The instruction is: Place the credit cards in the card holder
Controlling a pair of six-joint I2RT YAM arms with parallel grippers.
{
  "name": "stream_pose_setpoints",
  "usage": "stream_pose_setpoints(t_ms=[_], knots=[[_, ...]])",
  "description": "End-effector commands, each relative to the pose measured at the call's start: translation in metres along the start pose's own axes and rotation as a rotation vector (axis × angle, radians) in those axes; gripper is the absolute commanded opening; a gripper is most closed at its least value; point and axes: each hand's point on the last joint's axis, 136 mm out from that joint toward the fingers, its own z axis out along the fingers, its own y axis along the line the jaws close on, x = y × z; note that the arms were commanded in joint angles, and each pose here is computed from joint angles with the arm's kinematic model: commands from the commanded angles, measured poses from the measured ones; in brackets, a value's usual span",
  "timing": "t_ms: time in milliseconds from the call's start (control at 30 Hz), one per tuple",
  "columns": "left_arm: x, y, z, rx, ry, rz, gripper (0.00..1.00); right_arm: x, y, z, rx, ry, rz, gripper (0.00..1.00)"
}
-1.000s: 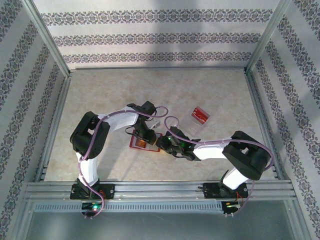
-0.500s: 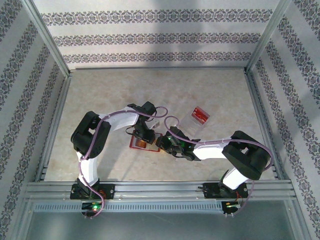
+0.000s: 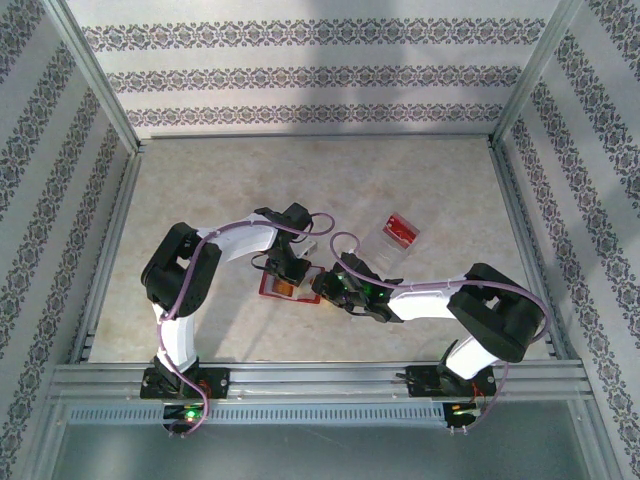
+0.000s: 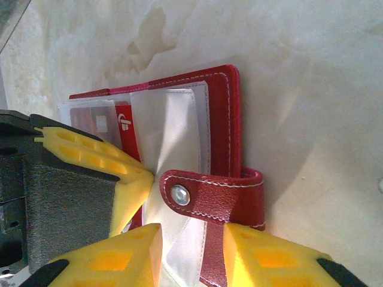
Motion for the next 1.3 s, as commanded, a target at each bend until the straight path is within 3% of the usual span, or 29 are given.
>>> stream_pose_setpoints(t_ms=[0,400,1267], knots=[[0.034,0.014,0.035,-0.04,0.144,-0.025,0.03,-0.005,0.01,-0.004,-0.035,-0.014,0.003,0.33],[0.034,0.016,0.035,-0.036,0.139,-0.028,0.03,-0.004,0.027,-0.012,-0.08,-0.013,0.011,0.33],[0.034,0.016,0.035,-0.034,0.141,-0.028,0.03,0.012,0.028,0.013,-0.088,0.081,0.04,0.31]])
